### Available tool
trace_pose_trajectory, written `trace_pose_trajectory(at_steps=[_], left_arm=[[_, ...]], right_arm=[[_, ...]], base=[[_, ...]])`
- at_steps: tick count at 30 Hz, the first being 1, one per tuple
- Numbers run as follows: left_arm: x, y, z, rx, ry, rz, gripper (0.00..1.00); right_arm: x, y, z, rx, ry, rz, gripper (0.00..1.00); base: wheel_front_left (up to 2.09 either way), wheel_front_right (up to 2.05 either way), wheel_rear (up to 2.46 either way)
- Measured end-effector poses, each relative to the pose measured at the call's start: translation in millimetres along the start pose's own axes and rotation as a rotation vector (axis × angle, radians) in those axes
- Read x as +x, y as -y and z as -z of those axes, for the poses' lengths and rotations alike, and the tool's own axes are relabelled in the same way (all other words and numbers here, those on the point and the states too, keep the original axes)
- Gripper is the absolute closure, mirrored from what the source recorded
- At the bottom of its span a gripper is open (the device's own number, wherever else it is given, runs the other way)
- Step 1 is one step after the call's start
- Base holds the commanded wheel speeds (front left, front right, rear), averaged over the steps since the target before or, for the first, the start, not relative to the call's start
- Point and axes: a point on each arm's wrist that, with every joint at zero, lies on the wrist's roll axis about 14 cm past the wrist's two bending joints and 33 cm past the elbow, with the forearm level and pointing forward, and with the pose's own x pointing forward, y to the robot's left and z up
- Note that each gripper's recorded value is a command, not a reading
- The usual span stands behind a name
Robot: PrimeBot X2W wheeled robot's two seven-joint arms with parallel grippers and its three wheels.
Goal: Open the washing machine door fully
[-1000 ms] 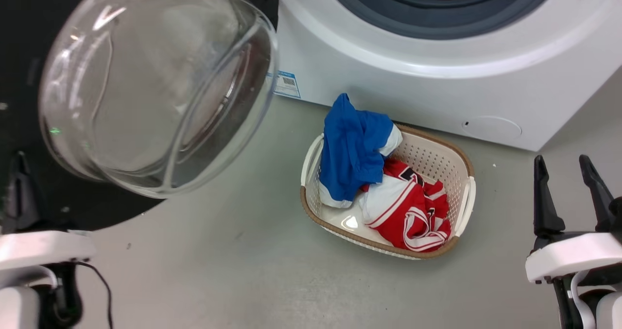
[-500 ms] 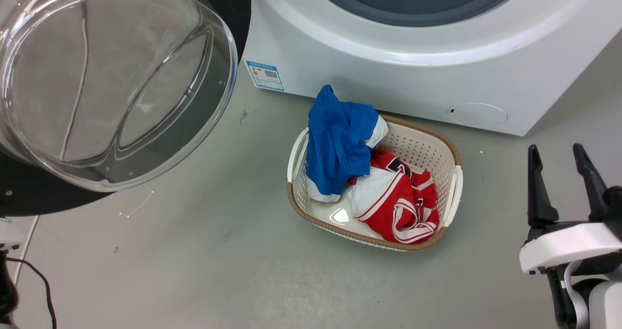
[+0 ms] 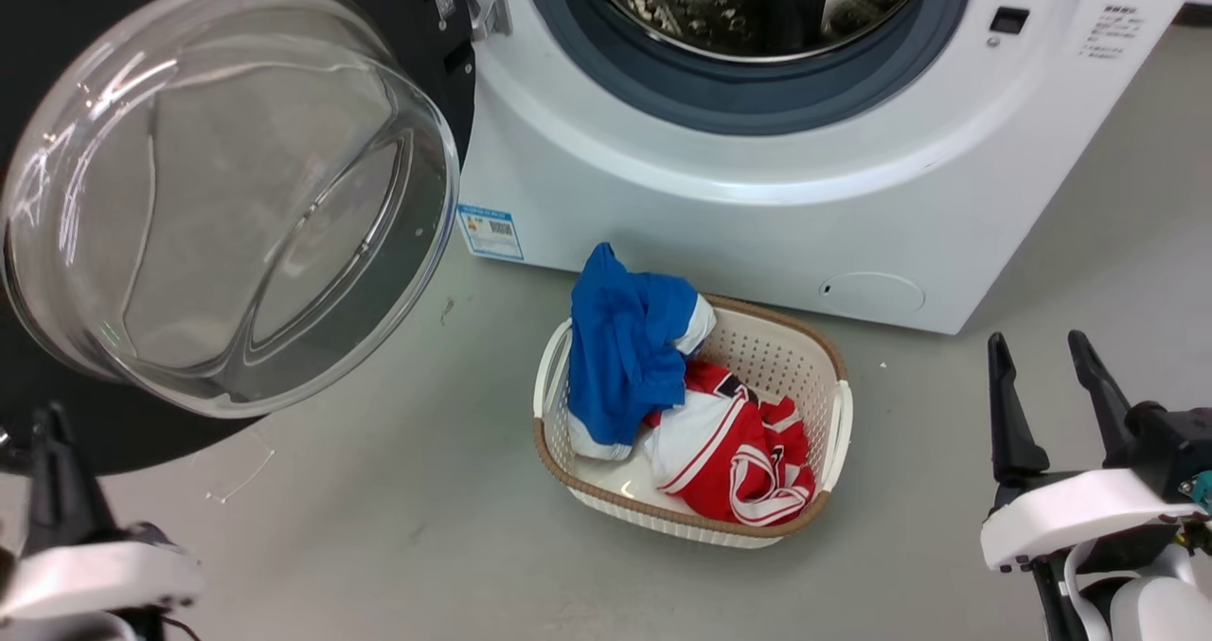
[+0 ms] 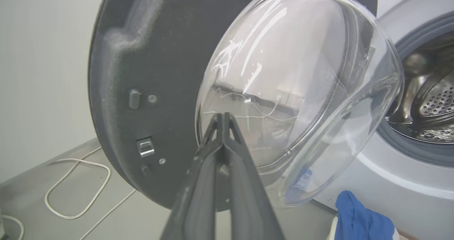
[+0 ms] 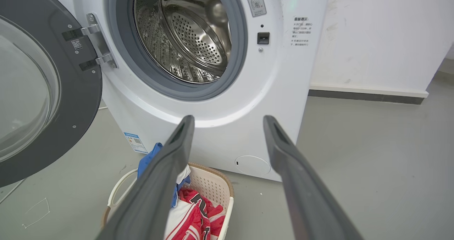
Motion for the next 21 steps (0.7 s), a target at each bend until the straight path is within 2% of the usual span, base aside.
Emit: trace_pose_trajectory(at_steps=[8,15,16,17,18,19,21], left_arm=[[-38.8,77.6,22.8,-0.117,-0.09,0.202,1.0],[-54.7,149.7,26.8,-0.119,-0.11,0.417,1.0],[-54.9,158.4,27.8,-0.121,-0.113,0.442,0.67],[-54.3,167.0,27.8,-0.124,-0.113,0.467,0.45],[-54.1,176.6,29.5,-0.117,-0.119,0.494,0.09],[-53.5,185.4,30.8,-0.112,-0.123,0.517,0.0],[-50.6,201.0,30.4,-0.102,-0.115,0.556,0.0]], right_arm=[[-23.5,3.2,-6.1,0.0,0.006,0.018,0.0],[-42.5,12.2,-12.2,-0.005,0.022,0.052,0.0],[-44.7,13.7,-12.8,-0.006,0.024,0.057,0.0],[-46.9,14.5,-13.0,-0.006,0.024,0.06,0.0],[-49.2,17.1,-13.2,-0.007,0.025,0.069,0.0],[-51.5,19.5,-13.5,-0.007,0.026,0.077,0.0],[-55.8,25.1,-14.1,-0.009,0.031,0.095,0.0]], base=[[0.0,0.0,0.0],[0.0,0.0,0.0],[0.0,0.0,0.0],[0.0,0.0,0.0],[0.0,0.0,0.0],[0.0,0.0,0.0],[0.0,0.0,0.0]])
